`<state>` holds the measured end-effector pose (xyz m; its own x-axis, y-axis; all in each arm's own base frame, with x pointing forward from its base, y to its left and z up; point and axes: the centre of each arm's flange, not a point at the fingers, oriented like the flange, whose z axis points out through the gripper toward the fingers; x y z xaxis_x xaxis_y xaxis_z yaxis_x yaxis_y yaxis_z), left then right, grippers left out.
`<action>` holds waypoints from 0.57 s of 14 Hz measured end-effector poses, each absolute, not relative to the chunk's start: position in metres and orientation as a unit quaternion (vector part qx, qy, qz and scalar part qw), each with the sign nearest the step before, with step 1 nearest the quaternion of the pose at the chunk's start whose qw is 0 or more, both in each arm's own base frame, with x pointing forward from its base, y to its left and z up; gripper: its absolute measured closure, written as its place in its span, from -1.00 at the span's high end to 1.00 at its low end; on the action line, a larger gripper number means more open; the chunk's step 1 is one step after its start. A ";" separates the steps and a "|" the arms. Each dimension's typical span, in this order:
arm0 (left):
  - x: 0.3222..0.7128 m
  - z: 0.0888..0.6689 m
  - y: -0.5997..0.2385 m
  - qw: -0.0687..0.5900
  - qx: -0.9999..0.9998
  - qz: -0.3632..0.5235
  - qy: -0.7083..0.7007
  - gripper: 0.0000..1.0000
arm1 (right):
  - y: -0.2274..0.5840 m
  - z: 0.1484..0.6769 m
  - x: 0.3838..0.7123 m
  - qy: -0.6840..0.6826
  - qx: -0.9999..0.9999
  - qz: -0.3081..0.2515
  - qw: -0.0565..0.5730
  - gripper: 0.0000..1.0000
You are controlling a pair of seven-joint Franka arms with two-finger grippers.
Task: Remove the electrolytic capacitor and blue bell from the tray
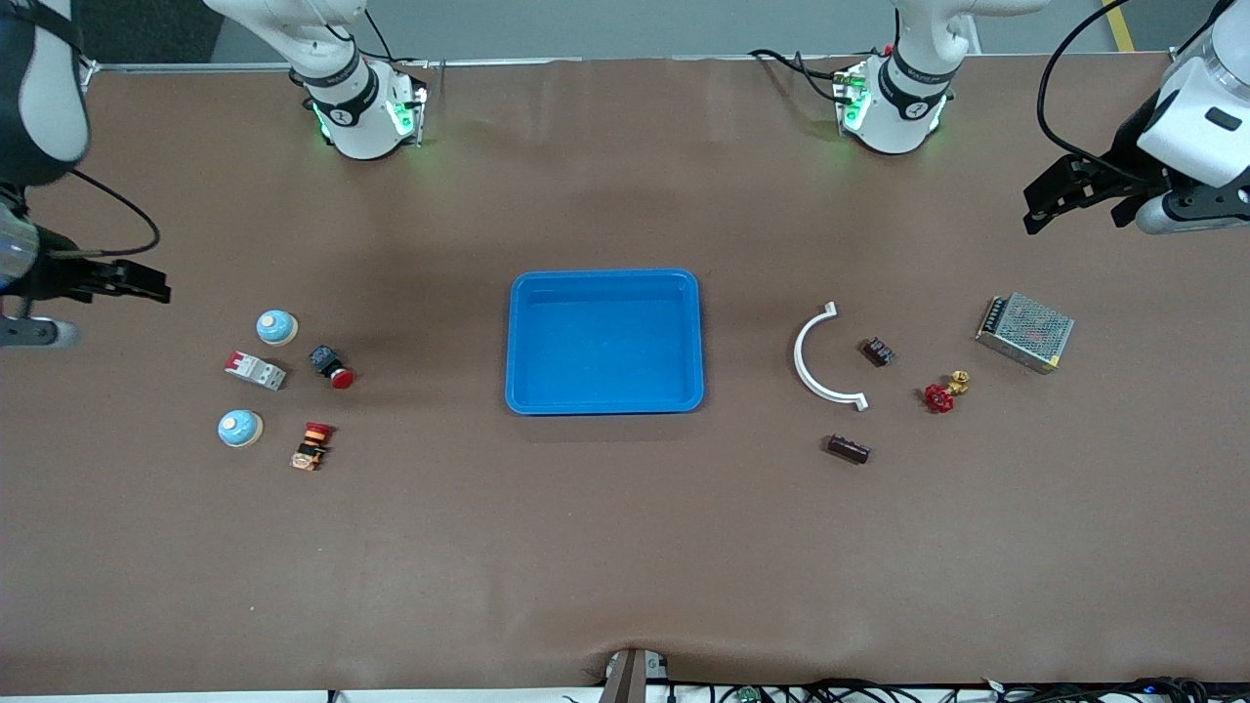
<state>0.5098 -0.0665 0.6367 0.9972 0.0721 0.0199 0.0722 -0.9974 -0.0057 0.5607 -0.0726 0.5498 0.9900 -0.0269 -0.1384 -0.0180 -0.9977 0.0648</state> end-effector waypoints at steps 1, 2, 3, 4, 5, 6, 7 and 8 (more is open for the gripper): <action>0.510 0.637 -0.066 0.003 -0.999 -0.010 -0.036 1.00 | -0.071 0.571 0.562 -0.014 0.998 -0.059 0.033 1.00; 0.510 0.637 -0.066 0.003 -0.999 -0.009 -0.036 1.00 | -0.071 0.588 0.562 -0.016 0.998 -0.047 0.034 1.00; 0.509 0.637 -0.066 0.004 -0.999 -0.009 -0.036 1.00 | -0.071 0.602 0.563 -0.018 0.999 -0.034 0.035 1.00; 0.509 0.638 -0.066 0.005 -0.999 -0.009 -0.036 1.00 | -0.071 0.614 0.564 -0.019 0.999 -0.022 0.036 1.00; 0.509 0.638 -0.066 0.006 -0.999 -0.008 -0.036 1.00 | -0.071 0.622 0.564 -0.023 0.999 -0.014 0.036 1.00; 0.509 0.638 -0.065 0.007 -0.999 -0.008 -0.036 1.00 | -0.070 0.627 0.564 -0.038 0.999 -0.008 0.028 1.00; 0.509 0.639 -0.065 0.007 -0.999 -0.009 -0.037 1.00 | -0.070 0.629 0.564 -0.070 0.997 -0.007 0.013 1.00; 0.509 0.640 -0.065 0.007 -0.999 -0.009 -0.037 1.00 | -0.070 0.628 0.563 -0.106 0.994 -0.012 -0.002 1.00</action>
